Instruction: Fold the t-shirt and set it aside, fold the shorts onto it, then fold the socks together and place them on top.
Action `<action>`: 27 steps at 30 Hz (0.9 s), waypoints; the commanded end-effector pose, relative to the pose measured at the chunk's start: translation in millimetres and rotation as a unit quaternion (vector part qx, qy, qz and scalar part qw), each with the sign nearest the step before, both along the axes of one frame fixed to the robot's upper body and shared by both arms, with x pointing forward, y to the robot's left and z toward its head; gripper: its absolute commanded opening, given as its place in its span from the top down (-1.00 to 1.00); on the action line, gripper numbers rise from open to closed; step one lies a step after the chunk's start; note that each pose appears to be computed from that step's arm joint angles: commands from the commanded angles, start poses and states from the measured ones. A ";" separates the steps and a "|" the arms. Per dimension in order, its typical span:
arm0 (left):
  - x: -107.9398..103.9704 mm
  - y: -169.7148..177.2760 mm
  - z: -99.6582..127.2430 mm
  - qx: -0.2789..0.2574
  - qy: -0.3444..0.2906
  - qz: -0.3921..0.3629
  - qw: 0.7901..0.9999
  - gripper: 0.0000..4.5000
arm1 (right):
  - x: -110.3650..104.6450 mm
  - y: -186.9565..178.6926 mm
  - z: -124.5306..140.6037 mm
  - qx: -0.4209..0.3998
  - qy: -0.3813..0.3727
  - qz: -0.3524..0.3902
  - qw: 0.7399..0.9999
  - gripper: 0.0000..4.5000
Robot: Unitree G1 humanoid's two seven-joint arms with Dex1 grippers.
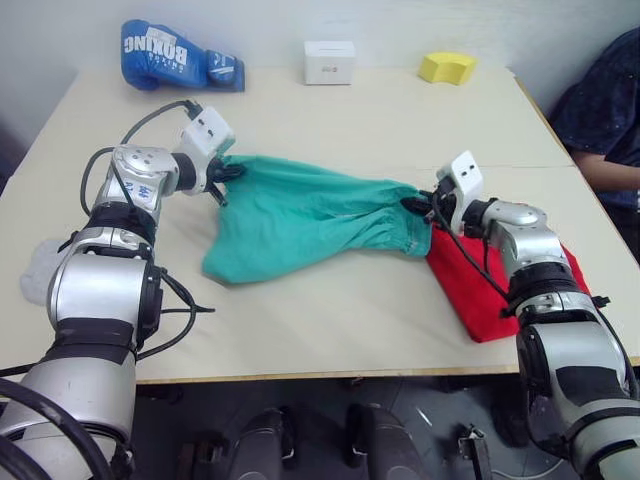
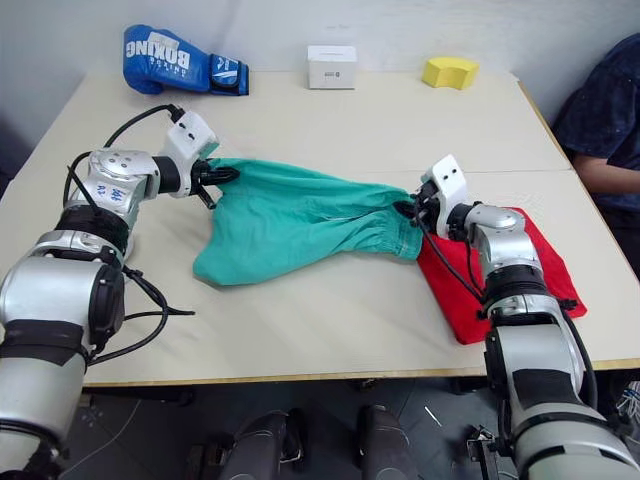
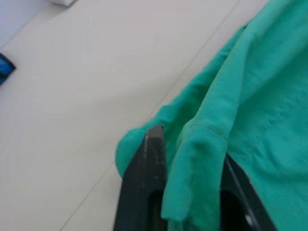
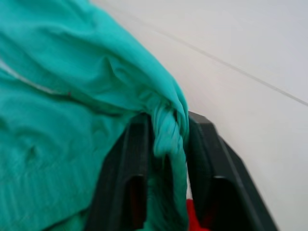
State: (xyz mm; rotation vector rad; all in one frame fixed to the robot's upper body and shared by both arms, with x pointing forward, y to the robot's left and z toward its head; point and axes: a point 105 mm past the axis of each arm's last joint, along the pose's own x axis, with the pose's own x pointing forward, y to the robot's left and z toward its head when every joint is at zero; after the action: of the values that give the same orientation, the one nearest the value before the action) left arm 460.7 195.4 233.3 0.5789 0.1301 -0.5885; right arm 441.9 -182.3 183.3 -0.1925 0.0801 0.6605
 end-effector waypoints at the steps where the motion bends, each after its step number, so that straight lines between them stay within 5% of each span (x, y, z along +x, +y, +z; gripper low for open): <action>1: 4.9 14.6 18.5 -0.022 -0.046 0.052 0.997 0.14 | 0.4 -10.3 31.5 0.021 -0.064 -0.024 0.997 -0.01; 5: 9.0 44.0 34.0 -0.112 -0.097 0.152 0.977 -0.41 | -7.0 -24.5 51.9 -0.034 -0.177 -0.066 0.981 -0.63; 8: 5.5 49.4 33.5 -0.156 -0.101 0.144 0.972 -0.82 | -24.8 -20.6 55.2 -0.058 -0.233 -0.039 0.970 -1.00; 13: -16.6 29.2 31.6 -0.116 -0.097 -0.024 0.988 -0.92 | -68.4 1.1 44.1 -0.083 -0.262 0.057 0.960 -1.00; 18: -71.7 2.3 -4.1 -0.017 -0.061 -0.264 0.962 -0.92 | -105.5 24.4 11.8 -0.118 -0.224 0.121 0.960 -1.00; 23: -104.4 -6.6 -46.2 0.034 -0.034 -0.300 0.953 -0.92 | -118.8 39.4 -23.3 -0.165 -0.197 0.123 0.958 -1.00; 27: -113.1 -19.0 -69.7 0.044 -0.013 -0.284 0.958 -0.92 | -109.2 47.7 -39.1 -0.202 -0.198 0.111 0.953 -1.00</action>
State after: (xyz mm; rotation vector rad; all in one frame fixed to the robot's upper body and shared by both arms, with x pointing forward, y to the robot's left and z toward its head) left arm 348.3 183.5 154.6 0.6664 -0.0076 -1.1569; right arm 328.5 -138.0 134.3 -0.6979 -0.1437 0.8465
